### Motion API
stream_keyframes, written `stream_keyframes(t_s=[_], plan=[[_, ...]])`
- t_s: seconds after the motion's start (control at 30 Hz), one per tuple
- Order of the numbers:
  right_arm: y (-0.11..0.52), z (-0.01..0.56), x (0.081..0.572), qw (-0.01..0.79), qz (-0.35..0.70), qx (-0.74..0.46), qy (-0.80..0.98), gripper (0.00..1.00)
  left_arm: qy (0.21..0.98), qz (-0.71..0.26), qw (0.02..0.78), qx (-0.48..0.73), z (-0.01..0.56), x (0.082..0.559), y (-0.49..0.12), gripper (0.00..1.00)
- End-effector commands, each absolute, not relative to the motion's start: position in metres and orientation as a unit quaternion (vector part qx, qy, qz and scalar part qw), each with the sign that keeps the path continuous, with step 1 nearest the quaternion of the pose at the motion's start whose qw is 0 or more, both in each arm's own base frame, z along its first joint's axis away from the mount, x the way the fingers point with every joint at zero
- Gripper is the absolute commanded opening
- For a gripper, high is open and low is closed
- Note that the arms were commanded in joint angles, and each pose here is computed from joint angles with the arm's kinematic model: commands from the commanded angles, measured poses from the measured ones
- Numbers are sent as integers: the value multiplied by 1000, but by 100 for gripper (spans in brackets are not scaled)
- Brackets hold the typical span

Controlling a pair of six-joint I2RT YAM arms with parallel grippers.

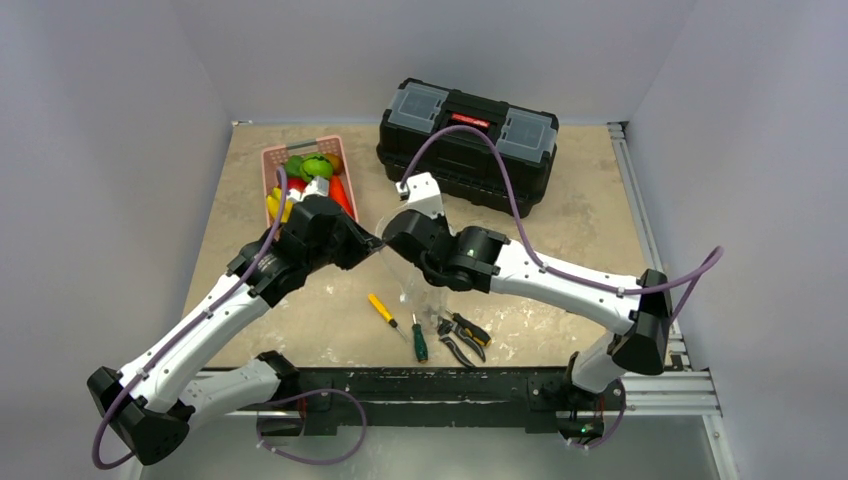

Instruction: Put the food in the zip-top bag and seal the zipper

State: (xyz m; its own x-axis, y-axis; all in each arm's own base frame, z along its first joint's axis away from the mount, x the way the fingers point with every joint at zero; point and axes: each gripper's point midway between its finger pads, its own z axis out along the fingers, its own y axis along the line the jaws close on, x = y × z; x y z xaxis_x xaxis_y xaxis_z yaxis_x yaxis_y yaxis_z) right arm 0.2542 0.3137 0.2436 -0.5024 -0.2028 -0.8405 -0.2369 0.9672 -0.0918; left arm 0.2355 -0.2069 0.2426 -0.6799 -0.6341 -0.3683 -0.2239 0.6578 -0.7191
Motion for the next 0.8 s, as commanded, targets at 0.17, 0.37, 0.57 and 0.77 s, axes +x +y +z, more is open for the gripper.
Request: stream_keyframes(t_s=[0.17, 0.37, 0.57, 0.77], plan=[[325, 298, 257, 568, 165, -144, 793, 0, 851, -376, 319, -181, 270, 237, -231, 14], [323, 322, 256, 587, 219, -149, 765, 0, 865, -382, 291, -150, 260, 235, -245, 36], [321, 323, 254, 588, 228, -162, 759, 0, 857, -372, 335, -125, 276, 244, -239, 0], [309, 313, 265, 585, 166, -170, 775, 27, 854, -346, 364, -132, 287, 250, -227, 0]])
